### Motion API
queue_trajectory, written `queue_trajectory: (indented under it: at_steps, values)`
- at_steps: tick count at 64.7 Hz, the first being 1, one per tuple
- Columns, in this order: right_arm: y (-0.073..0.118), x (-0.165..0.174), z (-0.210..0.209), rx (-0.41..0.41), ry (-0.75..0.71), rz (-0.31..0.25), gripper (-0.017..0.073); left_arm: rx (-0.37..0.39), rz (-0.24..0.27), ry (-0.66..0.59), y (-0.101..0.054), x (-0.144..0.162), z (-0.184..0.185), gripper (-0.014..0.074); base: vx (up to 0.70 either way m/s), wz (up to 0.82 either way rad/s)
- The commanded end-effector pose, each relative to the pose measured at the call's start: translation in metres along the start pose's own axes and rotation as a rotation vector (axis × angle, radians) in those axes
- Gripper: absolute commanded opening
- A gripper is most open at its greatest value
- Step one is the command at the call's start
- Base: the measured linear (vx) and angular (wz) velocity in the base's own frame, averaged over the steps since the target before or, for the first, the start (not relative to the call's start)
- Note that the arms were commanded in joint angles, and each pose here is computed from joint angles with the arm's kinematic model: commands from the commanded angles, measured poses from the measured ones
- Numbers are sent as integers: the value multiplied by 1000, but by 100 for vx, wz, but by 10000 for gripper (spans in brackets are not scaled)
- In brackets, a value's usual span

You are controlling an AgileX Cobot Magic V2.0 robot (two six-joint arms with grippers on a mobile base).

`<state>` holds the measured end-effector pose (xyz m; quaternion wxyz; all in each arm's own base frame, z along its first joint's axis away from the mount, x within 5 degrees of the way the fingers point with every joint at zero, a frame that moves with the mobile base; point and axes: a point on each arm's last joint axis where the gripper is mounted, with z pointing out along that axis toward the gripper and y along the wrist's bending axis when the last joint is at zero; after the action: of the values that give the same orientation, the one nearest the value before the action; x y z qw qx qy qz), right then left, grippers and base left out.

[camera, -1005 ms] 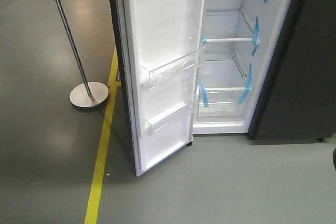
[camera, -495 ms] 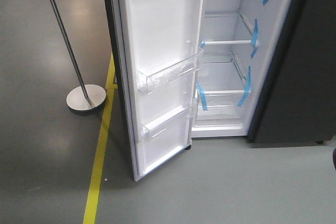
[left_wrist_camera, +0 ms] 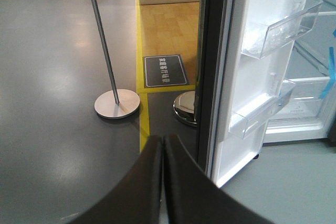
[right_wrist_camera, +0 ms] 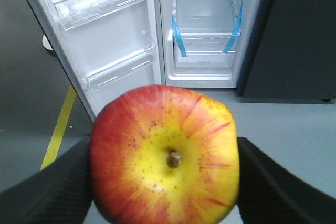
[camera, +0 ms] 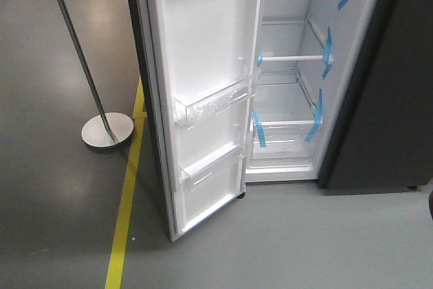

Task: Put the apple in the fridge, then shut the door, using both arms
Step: 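Drive closer to the open refrigerator door holding the apple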

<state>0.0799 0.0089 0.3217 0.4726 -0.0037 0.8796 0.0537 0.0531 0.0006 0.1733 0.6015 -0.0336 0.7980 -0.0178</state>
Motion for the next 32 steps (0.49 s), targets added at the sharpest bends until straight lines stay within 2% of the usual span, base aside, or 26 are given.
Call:
queue_trajectory:
  at_steps: [1,32]
  values:
    - [1,-13,-4,0,-95,-5,195,7,-4,-65,0,-1,1,-6,6,-1]
    - [1,-13,-4,0,-95,-5,195,7,-4,-65,0,-1,1,-6,6,-1]
